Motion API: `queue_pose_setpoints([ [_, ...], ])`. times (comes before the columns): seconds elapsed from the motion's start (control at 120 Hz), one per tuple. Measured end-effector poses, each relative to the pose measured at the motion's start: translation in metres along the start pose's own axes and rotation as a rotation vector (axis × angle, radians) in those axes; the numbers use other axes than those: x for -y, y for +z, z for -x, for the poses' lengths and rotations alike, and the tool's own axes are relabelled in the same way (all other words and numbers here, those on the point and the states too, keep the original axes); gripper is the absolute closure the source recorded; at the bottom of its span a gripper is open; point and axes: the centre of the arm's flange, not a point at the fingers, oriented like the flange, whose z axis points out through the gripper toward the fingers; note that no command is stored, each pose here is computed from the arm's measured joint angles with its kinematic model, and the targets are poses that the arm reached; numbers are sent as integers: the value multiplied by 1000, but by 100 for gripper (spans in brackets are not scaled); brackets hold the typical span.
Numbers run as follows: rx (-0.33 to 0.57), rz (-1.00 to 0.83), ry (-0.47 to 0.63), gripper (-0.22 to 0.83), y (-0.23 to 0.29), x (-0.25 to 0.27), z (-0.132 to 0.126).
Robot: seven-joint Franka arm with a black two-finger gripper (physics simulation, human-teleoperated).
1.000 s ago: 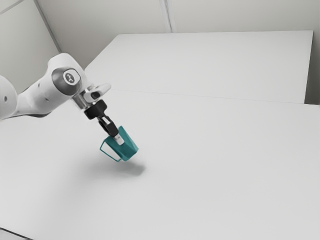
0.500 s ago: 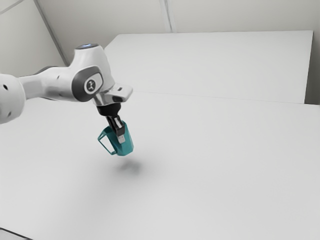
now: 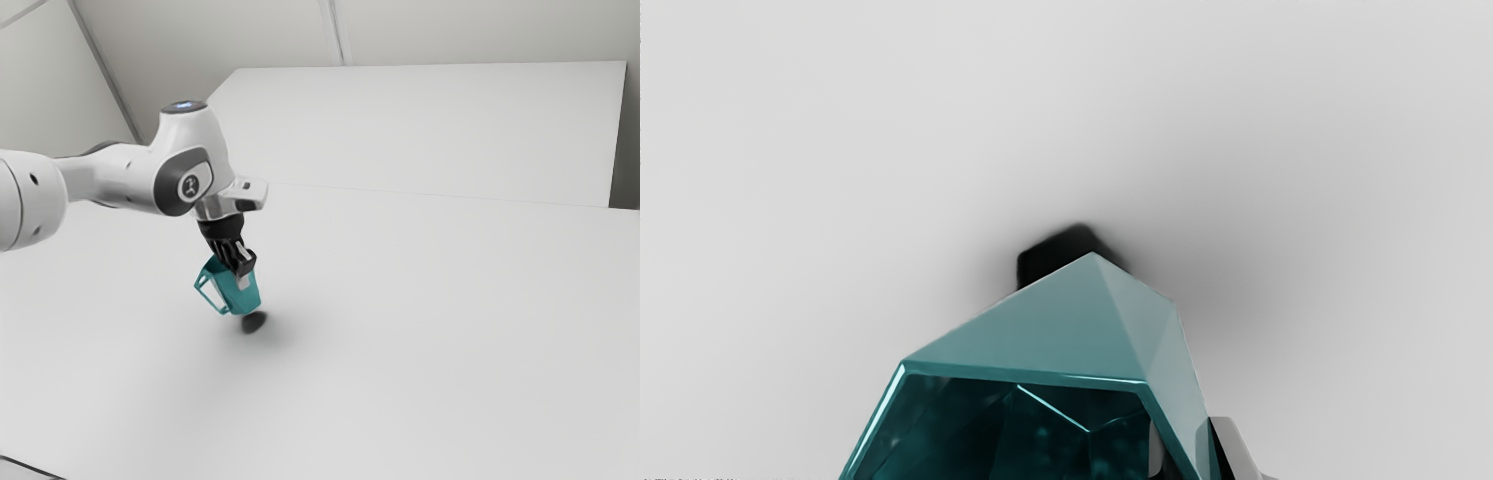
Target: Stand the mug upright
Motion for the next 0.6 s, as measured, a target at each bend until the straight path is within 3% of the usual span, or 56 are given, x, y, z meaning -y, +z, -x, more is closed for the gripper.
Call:
queue_pose_setpoints([
  [0.6,24,-56,-39,78,27,-14,-16],
])
